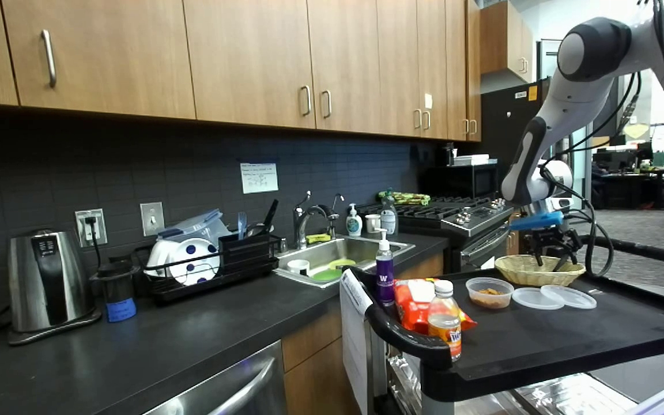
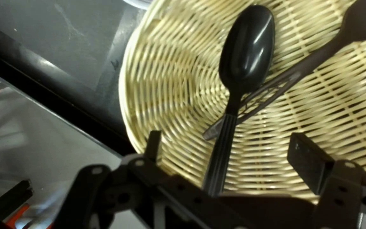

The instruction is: Remove the black spoon from the basket.

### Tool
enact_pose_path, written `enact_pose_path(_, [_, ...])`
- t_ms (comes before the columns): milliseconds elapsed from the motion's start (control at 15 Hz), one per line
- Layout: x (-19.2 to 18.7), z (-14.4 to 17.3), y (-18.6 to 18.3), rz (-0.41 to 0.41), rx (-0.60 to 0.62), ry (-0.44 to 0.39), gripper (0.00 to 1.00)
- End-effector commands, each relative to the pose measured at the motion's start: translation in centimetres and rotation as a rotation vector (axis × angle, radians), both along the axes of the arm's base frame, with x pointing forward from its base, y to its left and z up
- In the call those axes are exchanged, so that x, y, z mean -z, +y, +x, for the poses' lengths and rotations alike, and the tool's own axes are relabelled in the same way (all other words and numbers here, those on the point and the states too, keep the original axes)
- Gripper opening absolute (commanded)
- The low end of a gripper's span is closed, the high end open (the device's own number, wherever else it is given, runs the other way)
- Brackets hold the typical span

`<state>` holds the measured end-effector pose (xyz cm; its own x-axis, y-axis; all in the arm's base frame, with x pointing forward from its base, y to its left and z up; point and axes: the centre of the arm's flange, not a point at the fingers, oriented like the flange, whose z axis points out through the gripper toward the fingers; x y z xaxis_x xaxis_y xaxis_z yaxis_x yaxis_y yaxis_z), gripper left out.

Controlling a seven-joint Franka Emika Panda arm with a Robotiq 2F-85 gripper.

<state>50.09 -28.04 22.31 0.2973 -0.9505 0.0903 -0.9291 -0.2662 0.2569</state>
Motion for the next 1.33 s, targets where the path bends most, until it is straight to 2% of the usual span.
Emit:
enact_pose_path(0, [-0.3,-0.6,-1.1,-0.034,0.059,0.007,1.00])
enact_pose_path(600, [-0.8,-3.6,-1.8,-0.084,0.055,0.052,1.00])
enact_pose_path(733, [-0.7,-3.9,-1.0,-0.088,0.020,0.064,0.73])
enact_pose_path(867, [-0.6,-4.1,0.0,-0.086,-0.016,0.073,0.61])
enact_pose_path(1067, [-0.9,-3.9,1.8,-0.085,-0.069,0.078,0.34])
enact_pose_path(1267, [-1.6,-3.5,3.0,-0.091,-0.104,0.071,0.13])
